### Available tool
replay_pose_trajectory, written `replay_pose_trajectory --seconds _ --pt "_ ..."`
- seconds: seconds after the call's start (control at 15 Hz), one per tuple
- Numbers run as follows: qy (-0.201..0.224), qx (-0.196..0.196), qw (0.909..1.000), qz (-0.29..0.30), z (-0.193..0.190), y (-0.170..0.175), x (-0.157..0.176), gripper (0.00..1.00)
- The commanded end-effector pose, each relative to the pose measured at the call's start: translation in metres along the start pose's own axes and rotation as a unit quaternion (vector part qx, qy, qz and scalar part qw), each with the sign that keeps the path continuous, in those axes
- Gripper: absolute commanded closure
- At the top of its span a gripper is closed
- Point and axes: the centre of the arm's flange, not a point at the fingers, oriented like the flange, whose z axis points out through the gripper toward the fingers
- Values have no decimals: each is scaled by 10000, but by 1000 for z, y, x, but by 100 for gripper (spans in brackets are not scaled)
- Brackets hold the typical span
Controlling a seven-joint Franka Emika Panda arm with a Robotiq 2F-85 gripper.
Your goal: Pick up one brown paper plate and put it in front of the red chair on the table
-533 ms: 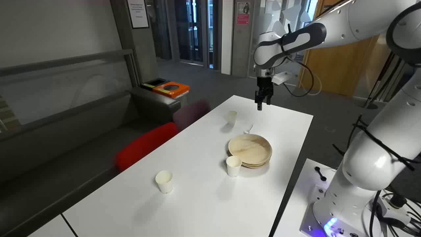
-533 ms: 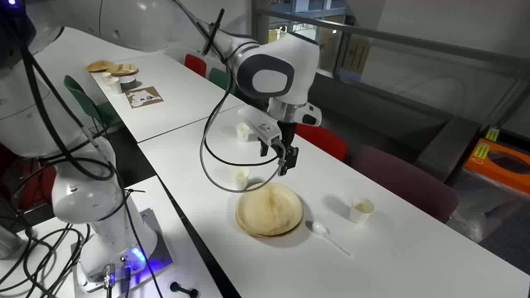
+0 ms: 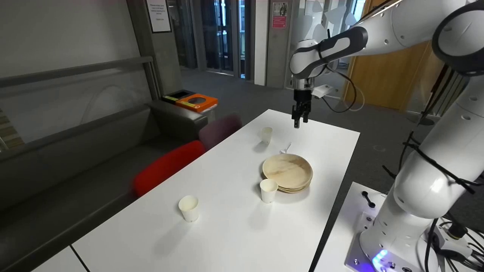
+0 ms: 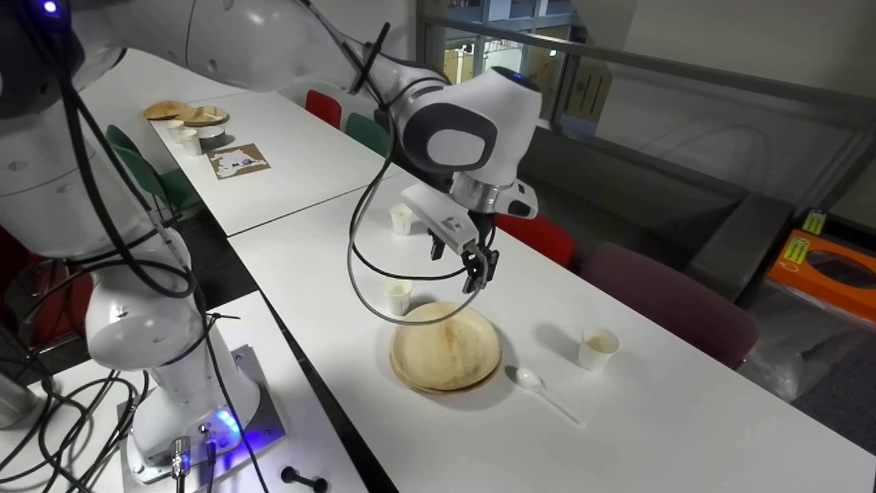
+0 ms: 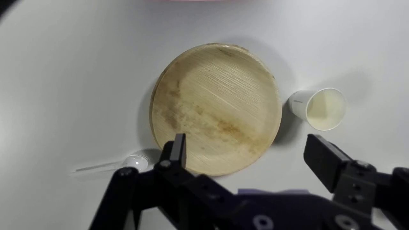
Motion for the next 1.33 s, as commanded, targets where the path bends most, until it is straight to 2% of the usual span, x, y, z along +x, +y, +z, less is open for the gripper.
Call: replay_pose_trajectory --seconds 0.0,0.2,0.4,0.6,0.67,0.8,1.13,1.27 --pt "-359 473 9973 -438 7 42 32 0" --pt "-569 711 9944 -543 25 69 44 0" --pt "-798 1057 9911 -163 46 84 57 0" --pt "-1058 1503 9828 201 66 84 69 0" --pt "-935 1237 9879 -27 72 77 51 0" --pt "-1048 1354 9852 64 81 79 59 0" --pt "-1068 1355 9850 74 81 79 63 0" --pt "-1300 1403 9814 151 91 79 77 0"
